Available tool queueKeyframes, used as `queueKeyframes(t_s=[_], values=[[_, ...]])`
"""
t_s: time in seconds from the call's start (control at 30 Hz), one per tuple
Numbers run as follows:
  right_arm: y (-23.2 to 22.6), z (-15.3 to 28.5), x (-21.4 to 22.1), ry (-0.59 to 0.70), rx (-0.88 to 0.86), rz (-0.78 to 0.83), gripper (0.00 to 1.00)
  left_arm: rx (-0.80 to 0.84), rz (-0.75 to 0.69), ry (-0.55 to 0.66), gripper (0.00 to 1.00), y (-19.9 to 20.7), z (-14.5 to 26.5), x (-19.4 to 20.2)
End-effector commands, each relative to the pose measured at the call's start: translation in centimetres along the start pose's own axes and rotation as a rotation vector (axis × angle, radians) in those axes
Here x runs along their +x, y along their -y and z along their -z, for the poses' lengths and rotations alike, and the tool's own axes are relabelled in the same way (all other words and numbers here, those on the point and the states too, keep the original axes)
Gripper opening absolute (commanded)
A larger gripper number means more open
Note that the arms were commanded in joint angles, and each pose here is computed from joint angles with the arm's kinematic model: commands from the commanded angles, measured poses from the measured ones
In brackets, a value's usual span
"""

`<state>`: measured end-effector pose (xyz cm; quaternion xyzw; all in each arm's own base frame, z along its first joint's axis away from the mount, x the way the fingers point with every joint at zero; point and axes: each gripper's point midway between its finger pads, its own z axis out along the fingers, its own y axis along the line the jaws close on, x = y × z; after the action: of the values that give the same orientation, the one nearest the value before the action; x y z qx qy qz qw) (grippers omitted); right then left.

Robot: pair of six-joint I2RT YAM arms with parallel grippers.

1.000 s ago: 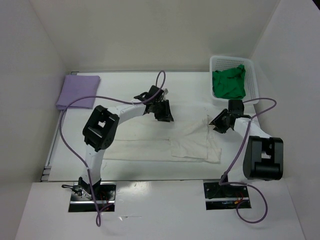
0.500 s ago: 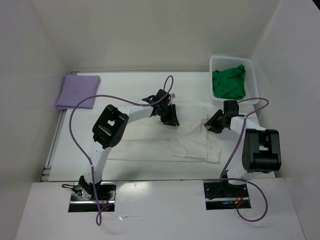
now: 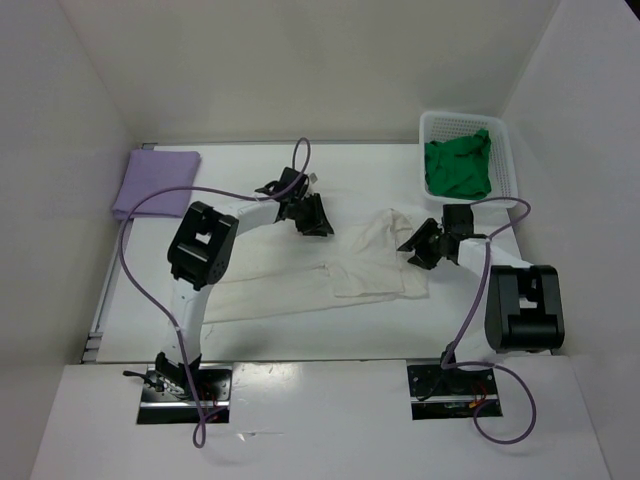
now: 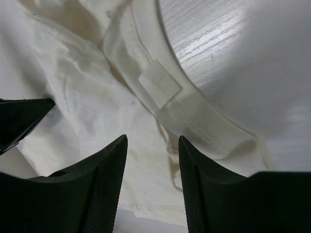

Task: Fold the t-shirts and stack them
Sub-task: Fold the other side of the tshirt into a rectangle

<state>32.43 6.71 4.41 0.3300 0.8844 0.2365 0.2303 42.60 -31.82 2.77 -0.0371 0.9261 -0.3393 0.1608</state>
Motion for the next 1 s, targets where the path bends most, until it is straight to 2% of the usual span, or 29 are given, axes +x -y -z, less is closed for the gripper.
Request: queueKeyframes(t_s=[0.0, 0.13, 0.27, 0.43, 0.53, 0.83, 0.97], values=[[-2.6, -0.7, -1.2, 0.012, -0.082, 0.059, 0.52, -0.110, -0.007, 0.006, 0.36, -3.4, 0.6, 0.4], [-2.8, -2.1, -2.4, 0.017, -0.069, 0.069, 0.49, -0.078, -0.022, 0.004, 0.36, -2.2, 1.0, 0.6], [-4.7, -2.3, -2.9, 0.004, -0.124, 0.097, 0.37, -0.037, -0.041, 0.004, 0.36, 0.0, 1.8, 0.9], [-6.3, -1.0, -4.8, 0.092, -0.155, 0.121, 0.37, 0.011, -0.067, -0.001, 0.36, 3.1, 1.9, 2.0], [-6.7, -2.4, -4.7, 0.050, -0.158, 0.131, 0.43, 0.039, -0.092, -0.008, 0.36, 4.7, 1.3, 2.1], [-7.7, -5.3, -4.7, 0.005, -0.146, 0.191, 0.44, 0.011, -0.083, -0.013, 0.36, 4.0, -0.1, 1.6], [-7.6, -6.1, -3.7, -0.025, -0.133, 0.206, 0.40, -0.001, -0.076, -0.026, 0.36, 3.5, -0.8, 1.7]])
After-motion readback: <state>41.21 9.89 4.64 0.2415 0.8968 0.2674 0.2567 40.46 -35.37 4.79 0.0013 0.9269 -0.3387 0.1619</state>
